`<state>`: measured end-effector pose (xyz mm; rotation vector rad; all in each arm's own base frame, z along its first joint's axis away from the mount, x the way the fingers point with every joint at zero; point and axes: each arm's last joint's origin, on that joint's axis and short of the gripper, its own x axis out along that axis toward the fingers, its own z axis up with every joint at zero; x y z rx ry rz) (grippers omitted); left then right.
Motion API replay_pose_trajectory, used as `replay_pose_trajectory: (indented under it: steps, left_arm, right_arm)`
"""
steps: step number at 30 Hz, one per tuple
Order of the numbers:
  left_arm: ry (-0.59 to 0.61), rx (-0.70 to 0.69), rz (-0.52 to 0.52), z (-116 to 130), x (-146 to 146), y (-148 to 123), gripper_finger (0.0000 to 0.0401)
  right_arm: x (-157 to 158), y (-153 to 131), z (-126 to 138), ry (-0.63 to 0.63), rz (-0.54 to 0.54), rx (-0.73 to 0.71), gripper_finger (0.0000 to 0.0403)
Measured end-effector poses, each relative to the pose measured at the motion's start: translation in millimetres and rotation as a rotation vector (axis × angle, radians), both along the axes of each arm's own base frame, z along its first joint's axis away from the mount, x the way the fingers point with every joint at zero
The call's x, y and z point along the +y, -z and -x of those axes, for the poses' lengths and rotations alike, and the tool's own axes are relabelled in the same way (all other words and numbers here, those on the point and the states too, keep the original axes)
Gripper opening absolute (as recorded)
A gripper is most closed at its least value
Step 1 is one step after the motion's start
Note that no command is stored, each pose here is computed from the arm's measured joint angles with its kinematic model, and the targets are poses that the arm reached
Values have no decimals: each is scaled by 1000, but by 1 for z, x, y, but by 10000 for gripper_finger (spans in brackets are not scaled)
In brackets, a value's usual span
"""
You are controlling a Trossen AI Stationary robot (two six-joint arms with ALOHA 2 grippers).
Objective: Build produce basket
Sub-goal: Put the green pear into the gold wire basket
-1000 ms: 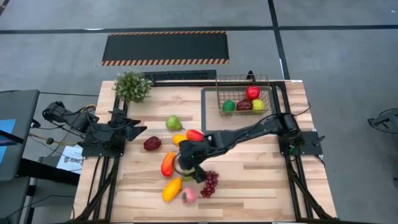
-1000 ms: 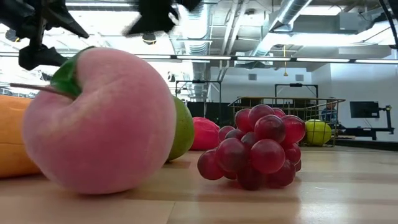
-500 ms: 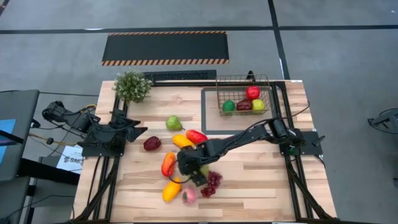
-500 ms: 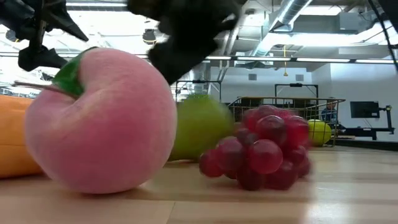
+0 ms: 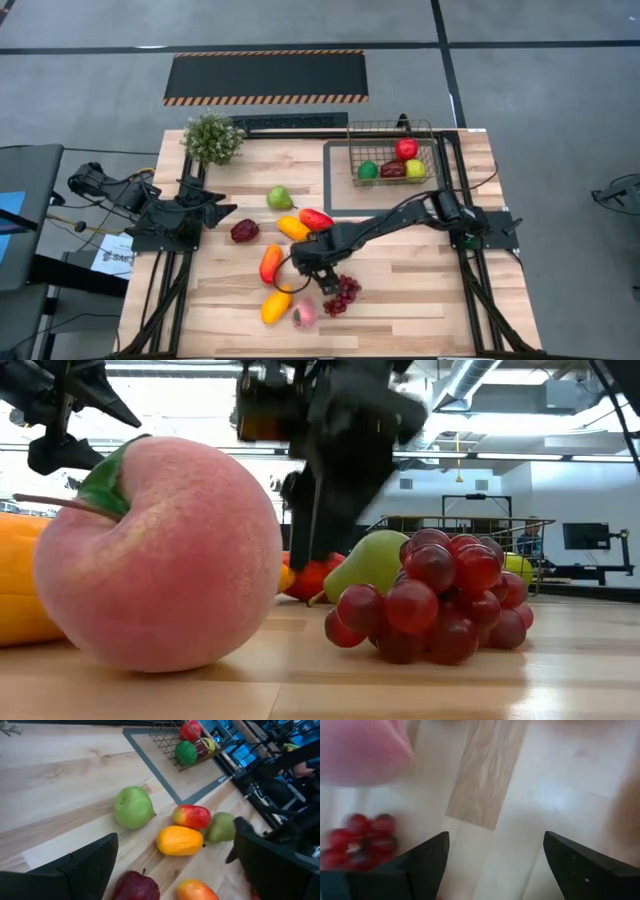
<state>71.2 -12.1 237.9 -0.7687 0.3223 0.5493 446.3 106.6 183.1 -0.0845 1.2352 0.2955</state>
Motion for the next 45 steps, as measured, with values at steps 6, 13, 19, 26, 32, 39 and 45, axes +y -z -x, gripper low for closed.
replay_pose_trajectory:
  steps: [6, 13, 19, 26, 32, 39, 45]
  left_arm:
    - [0, 0, 1, 0, 0, 0, 385]
    - [-1, 0, 0, 0, 0, 0, 385]
    - [-1, 0, 0, 0, 0, 0, 385]
    - [-9, -2, -6, 0, 0, 0, 385]
    - [-15, 1, -13, 0, 1, 0, 385]
    - [-21, 2, -18, 1, 1, 0, 385]
    - [-20, 12, -23, 1, 1, 1, 385]
  right_arm:
    - [-18, -52, 15, 154, -33, -47, 336]
    - [-59, -78, 32, 259, 49, 1, 343]
    - [-75, -65, 28, 161, 105, 39, 346]
    - [-76, -31, 24, 140, 139, 177, 362]
    - [-80, 7, 20, 172, 90, 334, 382]
    - [-78, 18, 21, 183, 54, 395, 389]
    - [-84, -28, 31, 222, 37, 294, 390]
